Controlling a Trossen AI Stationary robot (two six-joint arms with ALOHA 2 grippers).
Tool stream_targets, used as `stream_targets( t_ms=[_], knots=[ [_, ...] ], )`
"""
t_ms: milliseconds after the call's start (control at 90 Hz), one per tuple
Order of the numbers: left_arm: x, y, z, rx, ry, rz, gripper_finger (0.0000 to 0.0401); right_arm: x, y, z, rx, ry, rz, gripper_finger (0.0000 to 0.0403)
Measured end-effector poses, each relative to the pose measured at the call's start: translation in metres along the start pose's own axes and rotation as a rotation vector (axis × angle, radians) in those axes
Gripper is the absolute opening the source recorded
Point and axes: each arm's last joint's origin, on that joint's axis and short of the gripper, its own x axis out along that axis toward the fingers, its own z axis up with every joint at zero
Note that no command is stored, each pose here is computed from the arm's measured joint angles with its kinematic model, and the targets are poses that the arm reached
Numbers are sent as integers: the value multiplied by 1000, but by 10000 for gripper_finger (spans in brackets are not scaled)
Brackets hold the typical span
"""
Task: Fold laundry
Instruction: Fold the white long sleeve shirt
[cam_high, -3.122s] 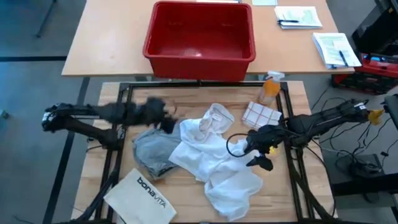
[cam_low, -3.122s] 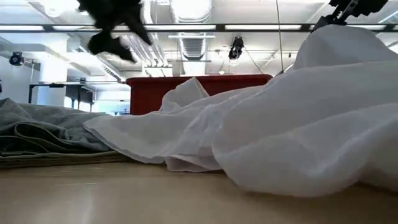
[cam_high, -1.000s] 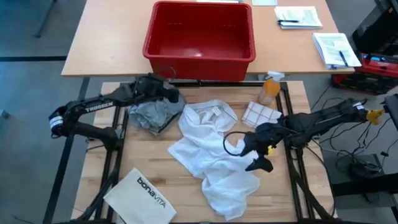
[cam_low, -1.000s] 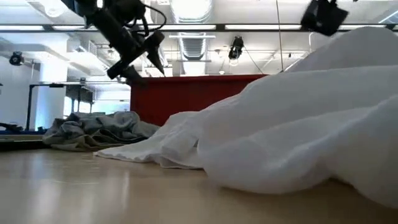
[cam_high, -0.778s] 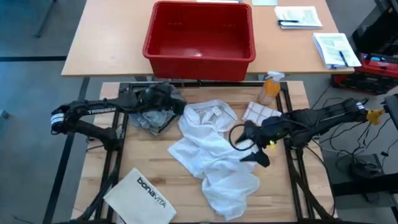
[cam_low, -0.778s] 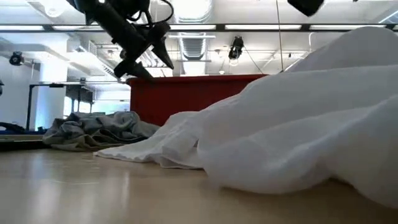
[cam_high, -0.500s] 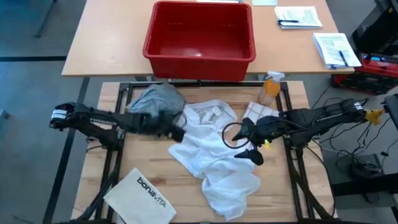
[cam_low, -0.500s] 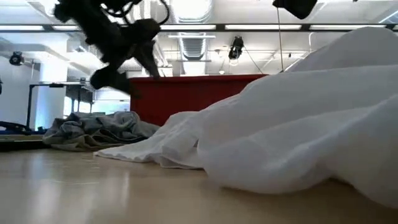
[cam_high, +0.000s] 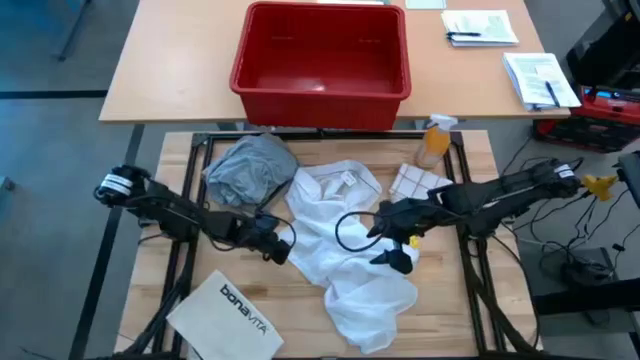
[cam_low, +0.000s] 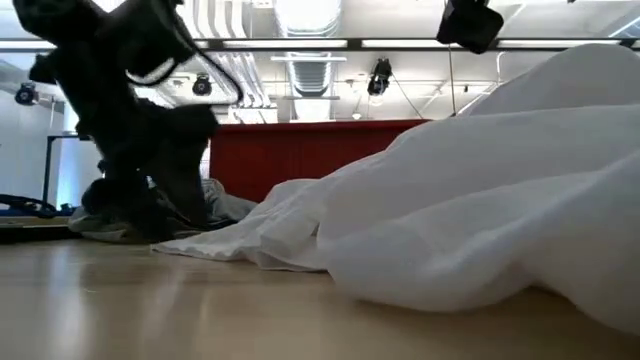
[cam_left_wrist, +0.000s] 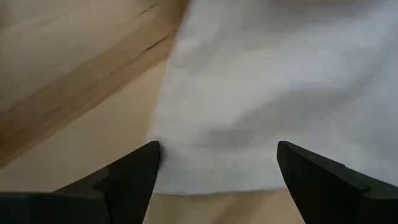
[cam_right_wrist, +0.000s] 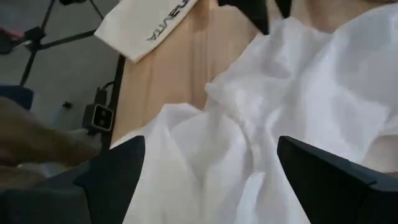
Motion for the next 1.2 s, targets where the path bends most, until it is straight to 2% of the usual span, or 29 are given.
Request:
stream_targets(
  t_ms=[167,244,344,467,522,756,922,1067,1200],
  knots=[
    [15,-4,-1,-33,49,23,307,1,1,-1,11,15,29,352],
    [15,-8,1,-31,65,25,284,1,1,-1,9,14,29,352],
    [10,-15,4,-25,84,50,201,0,1,-1,1,12,29,352],
    [7,-16,6,17,106,109,51,-1,1,-1,-19,10,30,352],
    [5,-16,6,30,124,131,19,-1,1,-1,-31,10,30,352],
    [-25,-7,2,154,346,261,2,-2,0,-4,-57,38,17,352],
    [-71,-8,5,188,377,275,1,-4,-2,-8,-51,81,-8,352],
    [-104,6,8,176,429,320,0,-4,-2,-9,-65,85,-10,352],
    [-119,19,5,119,530,289,0,-4,-2,-9,-80,85,-10,352]
  ],
)
